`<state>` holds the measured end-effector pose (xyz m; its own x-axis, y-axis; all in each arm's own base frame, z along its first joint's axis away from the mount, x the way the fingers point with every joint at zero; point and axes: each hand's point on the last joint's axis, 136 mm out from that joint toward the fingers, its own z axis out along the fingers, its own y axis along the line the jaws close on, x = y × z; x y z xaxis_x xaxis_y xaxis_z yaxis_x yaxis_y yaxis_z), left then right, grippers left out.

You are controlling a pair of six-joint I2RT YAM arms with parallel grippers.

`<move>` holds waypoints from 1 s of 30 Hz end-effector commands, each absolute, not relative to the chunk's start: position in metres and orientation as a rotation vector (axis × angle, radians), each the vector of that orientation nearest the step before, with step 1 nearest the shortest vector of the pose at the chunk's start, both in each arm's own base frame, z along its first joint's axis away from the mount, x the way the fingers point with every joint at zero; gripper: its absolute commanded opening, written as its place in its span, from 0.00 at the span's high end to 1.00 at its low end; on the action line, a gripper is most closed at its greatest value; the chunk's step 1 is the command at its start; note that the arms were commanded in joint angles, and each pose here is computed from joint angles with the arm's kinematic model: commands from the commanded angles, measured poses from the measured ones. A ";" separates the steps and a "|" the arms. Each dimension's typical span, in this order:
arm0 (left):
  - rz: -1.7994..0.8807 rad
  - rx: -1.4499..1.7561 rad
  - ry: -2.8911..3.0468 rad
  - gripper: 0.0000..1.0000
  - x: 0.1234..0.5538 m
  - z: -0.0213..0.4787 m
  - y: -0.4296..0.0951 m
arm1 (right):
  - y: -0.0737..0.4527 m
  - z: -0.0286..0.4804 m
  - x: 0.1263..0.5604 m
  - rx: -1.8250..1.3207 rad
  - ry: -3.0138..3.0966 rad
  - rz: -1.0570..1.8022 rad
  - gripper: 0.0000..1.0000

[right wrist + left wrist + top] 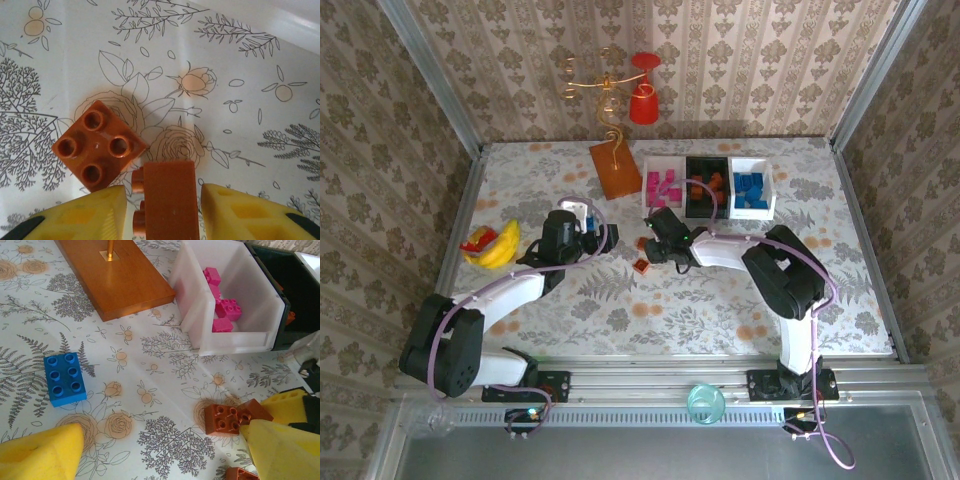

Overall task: Sort the legos into containers by color
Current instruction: Pick up the lego from the center of the table.

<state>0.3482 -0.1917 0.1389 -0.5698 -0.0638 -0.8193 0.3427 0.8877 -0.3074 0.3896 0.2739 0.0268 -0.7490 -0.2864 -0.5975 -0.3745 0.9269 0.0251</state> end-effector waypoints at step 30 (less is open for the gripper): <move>-0.629 0.247 2.076 0.14 0.342 0.151 -0.212 | 0.191 0.138 0.379 -0.122 2.262 0.471 0.77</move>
<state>0.3426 -0.2019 0.1423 -0.5686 -0.0538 -0.8209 0.3779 0.8692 -0.3187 0.3747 0.1897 0.1082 -0.7051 -0.0522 -0.7072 -0.2346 0.9583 0.1632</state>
